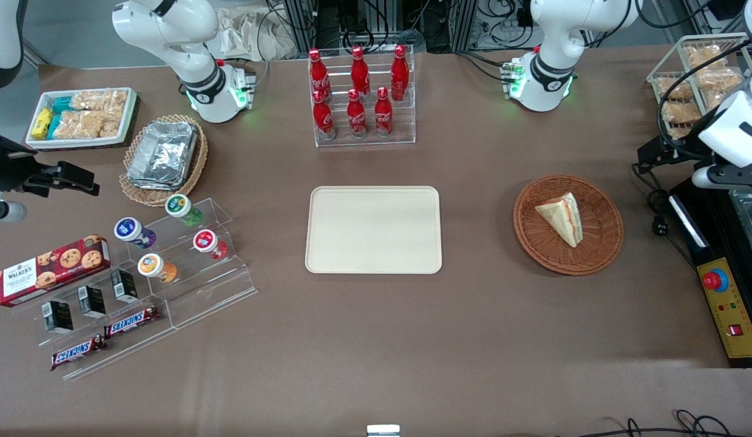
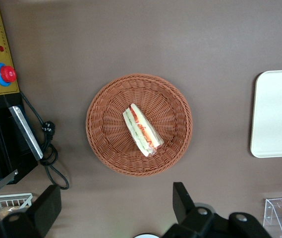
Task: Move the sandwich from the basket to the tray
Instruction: 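Lower the open left gripper over the wrapped sandwich in the wicker basket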
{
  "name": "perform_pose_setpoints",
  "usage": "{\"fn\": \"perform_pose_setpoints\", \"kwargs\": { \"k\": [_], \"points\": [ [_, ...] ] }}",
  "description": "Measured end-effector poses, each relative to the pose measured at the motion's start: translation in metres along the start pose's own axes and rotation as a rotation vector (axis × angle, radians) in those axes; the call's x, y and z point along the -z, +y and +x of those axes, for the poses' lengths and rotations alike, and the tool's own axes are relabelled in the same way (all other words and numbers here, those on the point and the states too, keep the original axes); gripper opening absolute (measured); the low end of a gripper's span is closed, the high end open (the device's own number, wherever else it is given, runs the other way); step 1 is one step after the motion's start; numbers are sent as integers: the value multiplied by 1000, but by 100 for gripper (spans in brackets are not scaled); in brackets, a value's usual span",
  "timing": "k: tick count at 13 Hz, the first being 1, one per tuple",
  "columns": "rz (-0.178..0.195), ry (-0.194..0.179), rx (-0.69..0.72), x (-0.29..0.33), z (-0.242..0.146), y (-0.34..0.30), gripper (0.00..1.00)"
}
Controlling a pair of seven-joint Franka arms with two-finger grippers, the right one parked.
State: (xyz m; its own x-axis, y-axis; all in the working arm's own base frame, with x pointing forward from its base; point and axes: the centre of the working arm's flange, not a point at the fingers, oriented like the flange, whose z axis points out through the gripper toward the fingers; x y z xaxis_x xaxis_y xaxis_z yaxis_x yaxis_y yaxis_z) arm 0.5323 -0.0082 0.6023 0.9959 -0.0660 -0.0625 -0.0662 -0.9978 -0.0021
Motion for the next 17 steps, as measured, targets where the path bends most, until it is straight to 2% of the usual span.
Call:
{"fn": "perform_pose_setpoints", "kwargs": {
  "k": [3, 4, 6, 9, 13, 15, 17],
  "points": [
    [2, -7, 25, -4, 6, -3, 100],
    [5, -15, 75, -8, 10, -2, 100],
    [14, -30, 286, -25, 22, 4, 100],
    [19, -3, 513, -60, 41, 29, 100],
    [10, 26, 847, -129, 43, 68, 100],
    [14, 18, 901, -168, 36, 68, 100],
    [1, 37, 922, -210, 25, 64, 100]
  ]
}}
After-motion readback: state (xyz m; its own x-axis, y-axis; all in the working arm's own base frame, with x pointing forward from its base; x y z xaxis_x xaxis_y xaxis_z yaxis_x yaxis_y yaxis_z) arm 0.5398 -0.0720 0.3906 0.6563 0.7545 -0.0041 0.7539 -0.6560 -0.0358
